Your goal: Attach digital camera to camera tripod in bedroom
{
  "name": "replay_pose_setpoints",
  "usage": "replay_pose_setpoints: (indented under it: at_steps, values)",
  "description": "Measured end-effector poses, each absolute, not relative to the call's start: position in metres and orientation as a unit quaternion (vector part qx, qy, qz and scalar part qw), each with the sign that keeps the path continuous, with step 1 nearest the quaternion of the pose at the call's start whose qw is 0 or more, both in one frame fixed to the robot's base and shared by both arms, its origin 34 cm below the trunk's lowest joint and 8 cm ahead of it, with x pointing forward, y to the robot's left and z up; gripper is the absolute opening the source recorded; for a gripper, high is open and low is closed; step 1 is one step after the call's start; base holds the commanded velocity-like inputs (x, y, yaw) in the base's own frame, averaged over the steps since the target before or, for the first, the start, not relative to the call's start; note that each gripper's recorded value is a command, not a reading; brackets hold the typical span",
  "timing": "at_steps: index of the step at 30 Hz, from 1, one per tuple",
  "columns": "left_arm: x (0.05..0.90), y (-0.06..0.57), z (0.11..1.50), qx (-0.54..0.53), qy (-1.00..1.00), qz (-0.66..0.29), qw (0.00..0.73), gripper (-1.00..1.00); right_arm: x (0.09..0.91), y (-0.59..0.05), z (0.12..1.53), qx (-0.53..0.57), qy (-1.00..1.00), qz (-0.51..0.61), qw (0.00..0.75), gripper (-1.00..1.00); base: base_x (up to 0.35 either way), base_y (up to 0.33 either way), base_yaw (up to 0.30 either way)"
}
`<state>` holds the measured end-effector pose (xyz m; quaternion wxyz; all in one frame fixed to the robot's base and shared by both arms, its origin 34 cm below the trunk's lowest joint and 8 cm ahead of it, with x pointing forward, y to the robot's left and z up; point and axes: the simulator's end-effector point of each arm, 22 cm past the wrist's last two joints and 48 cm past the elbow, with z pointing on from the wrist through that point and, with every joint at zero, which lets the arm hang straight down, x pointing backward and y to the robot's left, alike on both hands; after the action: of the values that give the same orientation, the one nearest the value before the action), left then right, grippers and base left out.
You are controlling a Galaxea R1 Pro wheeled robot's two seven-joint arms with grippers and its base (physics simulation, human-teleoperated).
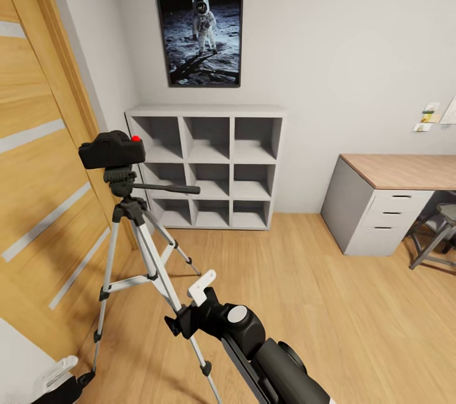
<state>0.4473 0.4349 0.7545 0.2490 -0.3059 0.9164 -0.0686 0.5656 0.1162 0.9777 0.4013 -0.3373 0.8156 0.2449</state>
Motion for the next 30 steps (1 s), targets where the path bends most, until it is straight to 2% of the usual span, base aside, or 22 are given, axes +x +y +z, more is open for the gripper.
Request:
replay_pose_setpoints:
  at_steps: [16, 30]
  values:
    - [0.448, 0.427, 0.753, -0.305, 0.917, -0.074, 0.247, 1.0, 0.565, 0.118, 0.982, -0.339, 0.813, 0.247, 0.405, 1.0, -0.003, -0.007, 0.0]
    - [0.448, 0.415, 0.747, -0.303, 0.918, -0.079, 0.243, 1.0, 0.568, 0.116, 0.982, -0.335, 0.814, 0.246, 0.405, 1.0, -0.089, -0.194, 0.0]
